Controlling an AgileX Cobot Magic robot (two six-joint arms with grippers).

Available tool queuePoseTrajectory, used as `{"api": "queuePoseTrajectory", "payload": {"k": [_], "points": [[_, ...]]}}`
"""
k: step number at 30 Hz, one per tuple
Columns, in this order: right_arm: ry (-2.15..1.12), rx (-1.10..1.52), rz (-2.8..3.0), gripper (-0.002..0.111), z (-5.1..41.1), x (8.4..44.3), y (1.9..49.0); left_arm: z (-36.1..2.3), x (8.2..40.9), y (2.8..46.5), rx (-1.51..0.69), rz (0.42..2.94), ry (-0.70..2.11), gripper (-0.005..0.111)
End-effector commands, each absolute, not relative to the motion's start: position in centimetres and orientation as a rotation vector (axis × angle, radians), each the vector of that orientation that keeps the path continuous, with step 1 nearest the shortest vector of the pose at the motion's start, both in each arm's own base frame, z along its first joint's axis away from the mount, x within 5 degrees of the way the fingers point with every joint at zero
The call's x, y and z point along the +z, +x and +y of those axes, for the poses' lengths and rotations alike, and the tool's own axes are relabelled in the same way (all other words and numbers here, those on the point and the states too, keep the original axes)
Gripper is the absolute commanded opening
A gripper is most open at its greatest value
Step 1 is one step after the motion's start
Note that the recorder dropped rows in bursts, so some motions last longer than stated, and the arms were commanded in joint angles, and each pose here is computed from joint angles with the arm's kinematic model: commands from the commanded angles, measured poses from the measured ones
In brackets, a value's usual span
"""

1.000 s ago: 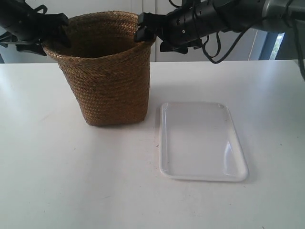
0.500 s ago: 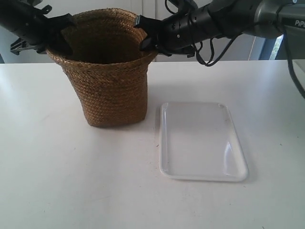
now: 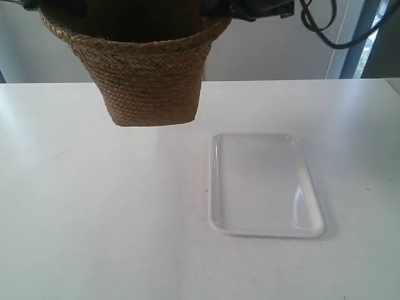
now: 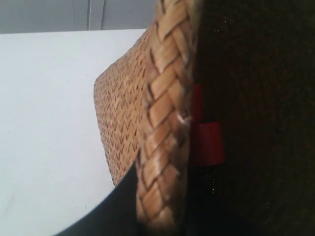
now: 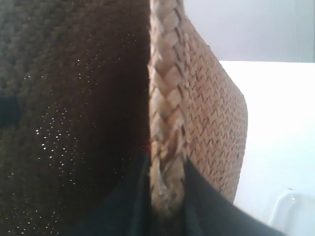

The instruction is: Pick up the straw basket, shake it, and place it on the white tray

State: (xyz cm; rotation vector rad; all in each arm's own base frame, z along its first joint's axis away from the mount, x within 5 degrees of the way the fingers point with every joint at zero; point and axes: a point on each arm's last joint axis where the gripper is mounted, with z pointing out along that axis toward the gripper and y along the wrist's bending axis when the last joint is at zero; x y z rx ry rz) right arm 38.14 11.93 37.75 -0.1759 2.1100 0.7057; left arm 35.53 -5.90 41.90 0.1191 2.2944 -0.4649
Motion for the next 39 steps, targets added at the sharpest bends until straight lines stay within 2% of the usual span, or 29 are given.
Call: {"api": "queuePoseTrajectory", "payload": {"k": [1,9,20,31,39], "points": [[-0.233,0.582,2.067,0.000,10.3,39.1,34.7,-6.8,42.1,32.5,-0.392,2.256,0.232,0.000],[-0.172,0.544,1.979,0.000,8.5,39.5,28.2,-6.2,39.3,27.7,-0.392,2.140,0.145,0.000],[-0.131,0.520,1.962,0.000,7.3,35.2,21.6,-5.3,37.9,20.3,-0.451,2.029,0.129,0.000],[-0.226,0.601,1.954,0.000,9.6,31.7,17.8,-6.1,36.1,16.4,-0.598,1.944,0.241,0.000],[-0.279,0.663,1.982,0.000,10.9,30.5,16.8,-6.2,35.9,14.0,-0.587,1.801,0.381,0.000]]}}
